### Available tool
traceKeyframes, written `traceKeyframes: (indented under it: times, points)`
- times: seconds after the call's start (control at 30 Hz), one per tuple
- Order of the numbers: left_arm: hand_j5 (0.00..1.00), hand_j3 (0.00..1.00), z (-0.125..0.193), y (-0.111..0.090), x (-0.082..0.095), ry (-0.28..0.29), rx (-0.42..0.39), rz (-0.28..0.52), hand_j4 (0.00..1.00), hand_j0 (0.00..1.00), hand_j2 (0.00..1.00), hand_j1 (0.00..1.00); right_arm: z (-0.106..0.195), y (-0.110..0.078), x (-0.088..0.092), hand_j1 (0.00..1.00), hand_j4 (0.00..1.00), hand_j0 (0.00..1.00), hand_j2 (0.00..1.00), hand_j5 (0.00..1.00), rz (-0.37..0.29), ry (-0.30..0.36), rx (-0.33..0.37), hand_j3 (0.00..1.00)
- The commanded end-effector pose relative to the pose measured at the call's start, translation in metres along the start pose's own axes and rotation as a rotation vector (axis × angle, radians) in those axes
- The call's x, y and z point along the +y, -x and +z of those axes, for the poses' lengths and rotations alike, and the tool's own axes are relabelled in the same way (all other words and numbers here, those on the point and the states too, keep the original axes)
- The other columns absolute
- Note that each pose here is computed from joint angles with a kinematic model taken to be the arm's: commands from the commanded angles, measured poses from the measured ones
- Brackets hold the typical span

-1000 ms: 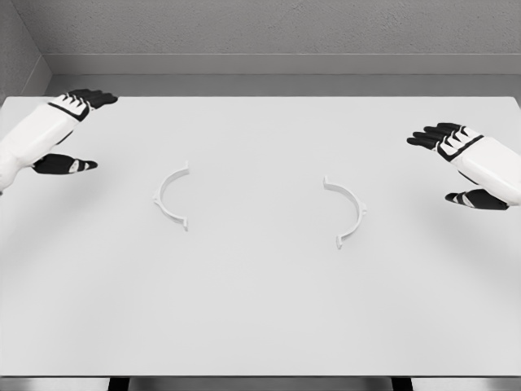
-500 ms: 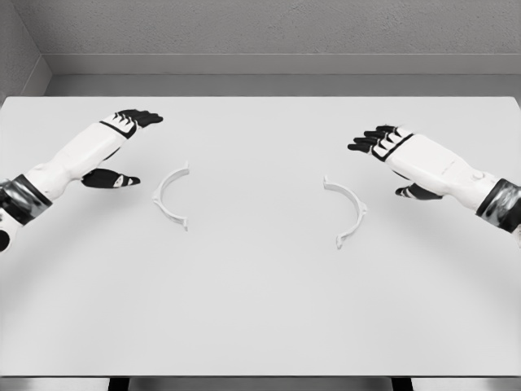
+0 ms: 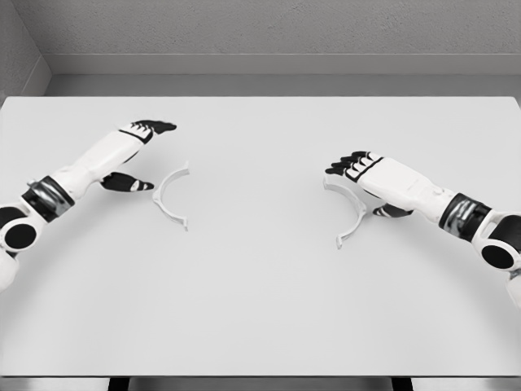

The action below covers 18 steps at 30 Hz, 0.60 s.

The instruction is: Assemble PVC drainage pipe clamps

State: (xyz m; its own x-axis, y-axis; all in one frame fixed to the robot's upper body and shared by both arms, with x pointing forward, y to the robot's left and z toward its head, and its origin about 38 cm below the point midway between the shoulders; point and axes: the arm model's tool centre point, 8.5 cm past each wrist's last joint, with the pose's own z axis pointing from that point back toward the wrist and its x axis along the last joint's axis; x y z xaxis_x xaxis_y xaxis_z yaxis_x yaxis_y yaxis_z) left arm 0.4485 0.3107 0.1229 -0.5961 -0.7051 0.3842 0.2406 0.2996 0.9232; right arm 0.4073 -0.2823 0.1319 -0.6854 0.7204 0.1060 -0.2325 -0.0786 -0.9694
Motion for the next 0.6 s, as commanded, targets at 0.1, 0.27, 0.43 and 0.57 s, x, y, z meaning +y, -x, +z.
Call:
traceKeyframes:
  times: [0.1, 0.27, 0.43, 0.57]
  points:
    - [1.00, 1.00, -0.002, -0.001, -0.011, 0.023, -0.002, 0.016, 1.00, 1.00, 1.00, 1.00, -0.001, -0.002, 0.001, 1.00, 1.00, 1.00, 1.00, 1.00, -0.005, 0.000, -0.004, 1.00]
    - [1.00, 1.00, -0.001, 0.000, -0.011, 0.024, 0.001, 0.015, 1.00, 1.00, 1.00, 1.00, -0.005, -0.006, 0.004, 1.00, 1.00, 1.00, 1.00, 1.00, -0.008, -0.005, -0.011, 1.00]
    - [1.00, 1.00, 0.003, 0.004, -0.002, 0.002, 0.012, 0.019, 1.00, 1.00, 1.00, 1.00, -0.007, -0.008, 0.003, 1.00, 1.00, 1.00, 1.00, 1.00, -0.008, 0.000, -0.017, 1.00]
    - [1.00, 1.00, 0.004, 0.006, 0.004, -0.016, 0.017, 0.016, 1.00, 1.00, 1.00, 1.00, -0.007, -0.011, -0.002, 1.00, 1.00, 1.00, 1.00, 1.00, 0.001, 0.009, -0.025, 1.00]
